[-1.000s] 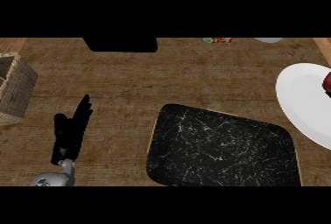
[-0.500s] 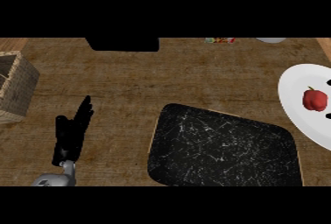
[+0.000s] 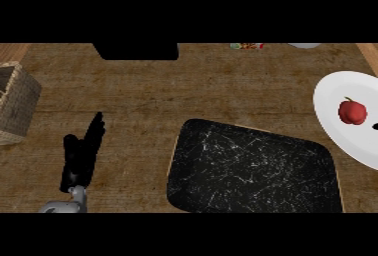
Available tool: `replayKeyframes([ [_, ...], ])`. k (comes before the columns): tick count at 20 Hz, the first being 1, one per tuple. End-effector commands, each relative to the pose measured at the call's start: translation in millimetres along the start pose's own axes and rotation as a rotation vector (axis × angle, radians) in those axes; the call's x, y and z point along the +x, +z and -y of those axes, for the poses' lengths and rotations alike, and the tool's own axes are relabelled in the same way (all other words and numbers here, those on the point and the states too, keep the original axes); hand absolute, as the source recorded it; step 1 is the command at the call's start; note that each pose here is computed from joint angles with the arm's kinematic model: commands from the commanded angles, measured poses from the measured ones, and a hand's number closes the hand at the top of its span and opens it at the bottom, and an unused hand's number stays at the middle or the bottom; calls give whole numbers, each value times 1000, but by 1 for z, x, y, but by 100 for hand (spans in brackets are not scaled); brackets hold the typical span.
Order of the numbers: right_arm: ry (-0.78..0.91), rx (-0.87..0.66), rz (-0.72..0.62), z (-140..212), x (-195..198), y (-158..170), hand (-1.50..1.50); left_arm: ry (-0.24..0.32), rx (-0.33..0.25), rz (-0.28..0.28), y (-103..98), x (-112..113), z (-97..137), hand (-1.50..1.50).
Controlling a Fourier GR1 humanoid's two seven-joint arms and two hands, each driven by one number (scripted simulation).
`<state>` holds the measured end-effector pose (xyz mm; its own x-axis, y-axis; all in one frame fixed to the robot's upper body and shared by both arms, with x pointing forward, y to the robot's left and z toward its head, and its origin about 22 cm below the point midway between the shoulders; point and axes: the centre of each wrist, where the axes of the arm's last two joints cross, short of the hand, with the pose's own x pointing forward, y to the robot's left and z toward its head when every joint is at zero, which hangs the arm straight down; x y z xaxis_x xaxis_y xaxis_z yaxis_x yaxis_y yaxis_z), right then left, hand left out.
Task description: Pick the bell pepper from the tray and place it in the plate
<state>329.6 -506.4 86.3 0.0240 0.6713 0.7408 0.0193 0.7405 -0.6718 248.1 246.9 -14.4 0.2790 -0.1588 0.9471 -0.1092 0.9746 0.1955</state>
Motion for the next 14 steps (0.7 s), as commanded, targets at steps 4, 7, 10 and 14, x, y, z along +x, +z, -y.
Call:
replayKeyframes([
  [4, -385, -151, 87, 38, -5, 16, -150, 10, -8, 8, -3, 7, -5, 0],
  [7, -414, -104, 71, 46, -33, 51, -150, 4, -21, 28, 7, 9, -2, 0],
  [10, -440, -98, 119, 52, -36, 59, -150, 3, -1, 22, -6, 7, 4, 0],
  [14, -459, -82, 131, 42, -37, 54, -150, 6, -24, 5, -1, -3, 11, 0],
])
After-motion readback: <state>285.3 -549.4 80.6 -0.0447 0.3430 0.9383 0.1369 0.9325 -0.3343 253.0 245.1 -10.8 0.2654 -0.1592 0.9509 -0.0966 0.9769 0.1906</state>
